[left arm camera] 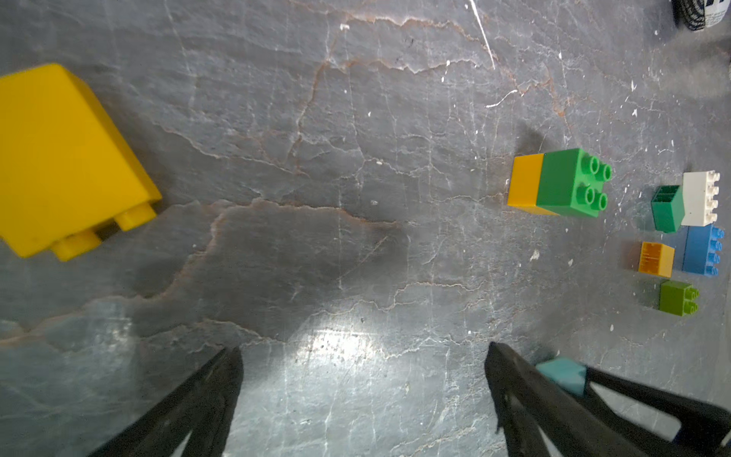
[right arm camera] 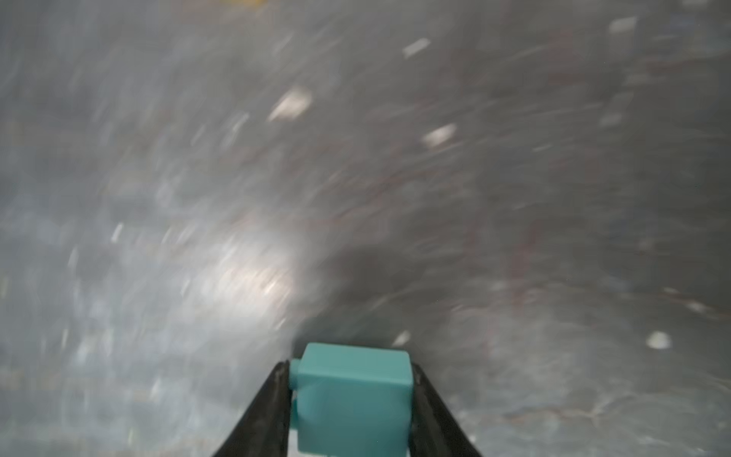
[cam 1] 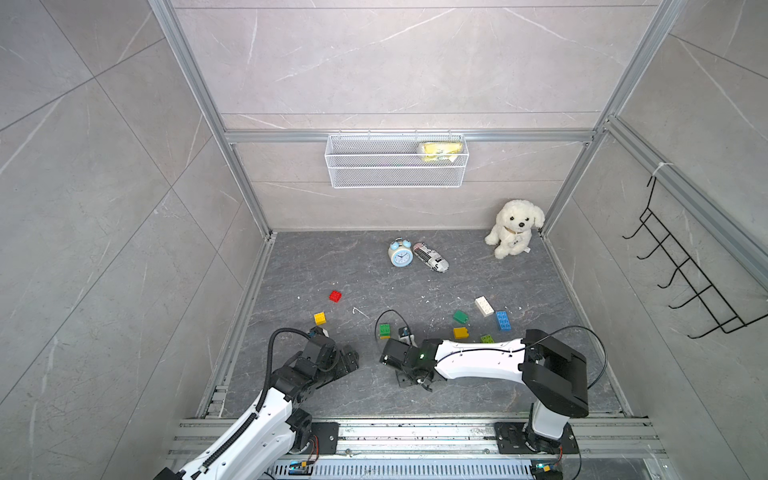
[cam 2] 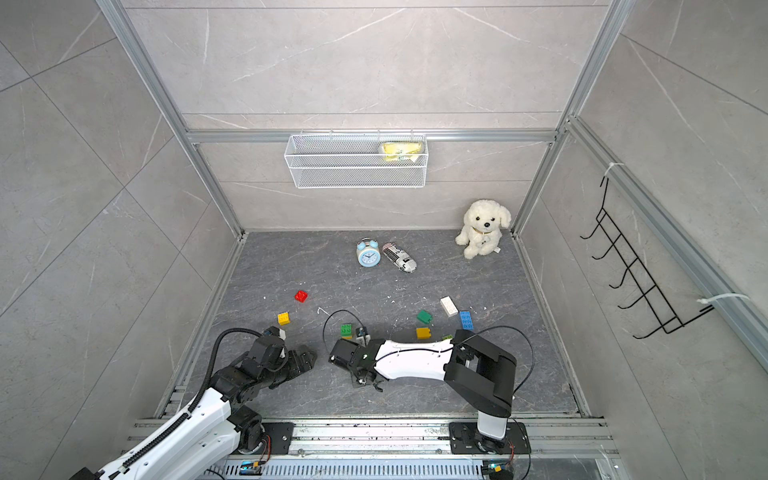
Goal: Assemble the letter h with lego
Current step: Move the lego brick at the center of the board.
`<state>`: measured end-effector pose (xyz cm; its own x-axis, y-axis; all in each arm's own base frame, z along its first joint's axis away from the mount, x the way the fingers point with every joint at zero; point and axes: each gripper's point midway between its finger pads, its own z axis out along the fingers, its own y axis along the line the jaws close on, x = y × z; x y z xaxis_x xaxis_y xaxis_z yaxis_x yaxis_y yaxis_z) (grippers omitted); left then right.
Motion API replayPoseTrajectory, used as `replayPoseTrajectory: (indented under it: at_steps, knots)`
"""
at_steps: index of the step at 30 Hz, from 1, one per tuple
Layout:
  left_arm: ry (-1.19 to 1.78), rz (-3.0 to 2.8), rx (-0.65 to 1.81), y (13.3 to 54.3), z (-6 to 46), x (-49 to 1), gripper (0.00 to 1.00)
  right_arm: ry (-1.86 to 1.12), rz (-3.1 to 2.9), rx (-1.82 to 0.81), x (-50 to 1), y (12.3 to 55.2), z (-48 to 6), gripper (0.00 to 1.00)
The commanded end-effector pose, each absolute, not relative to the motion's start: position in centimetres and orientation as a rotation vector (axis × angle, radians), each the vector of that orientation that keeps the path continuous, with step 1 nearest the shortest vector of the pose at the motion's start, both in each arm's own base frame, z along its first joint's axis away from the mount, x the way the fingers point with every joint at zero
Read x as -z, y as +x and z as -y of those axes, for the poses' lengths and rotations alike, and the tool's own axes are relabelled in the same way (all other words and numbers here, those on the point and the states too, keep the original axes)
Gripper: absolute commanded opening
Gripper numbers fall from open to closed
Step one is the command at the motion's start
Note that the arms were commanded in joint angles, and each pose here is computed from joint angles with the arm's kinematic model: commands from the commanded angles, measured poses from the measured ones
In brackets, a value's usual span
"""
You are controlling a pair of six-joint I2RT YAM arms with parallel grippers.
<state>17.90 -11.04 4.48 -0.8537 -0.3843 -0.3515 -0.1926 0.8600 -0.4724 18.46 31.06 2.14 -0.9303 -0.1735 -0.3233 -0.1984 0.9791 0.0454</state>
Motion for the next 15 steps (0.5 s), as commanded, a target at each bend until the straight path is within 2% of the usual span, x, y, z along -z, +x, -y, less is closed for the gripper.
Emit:
replayPoseTrajectory:
  at_steps: [1,4,10,15]
  knots:
    - [-0.368,-2.569,0.669,18.1,12.0,-5.2,0.99,0.1,-2.737,-0.182,-2.8,21.3,-29.4,0.52]
    - [-0.353,-2.574,0.674,18.0,12.1,-5.3,0.99,0.263,-2.708,-0.266,-2.6,22.9,-29.6,0.55]
    - [-0.34,-2.578,0.698,18.0,12.5,-5.3,0.99,0.371,-2.695,-0.337,-2.8,25.0,-31.3,0.81]
    - [-0.335,-2.578,0.706,17.9,12.6,-5.4,1.0,0.301,-2.702,-0.42,-4.5,25.5,-31.8,0.87]
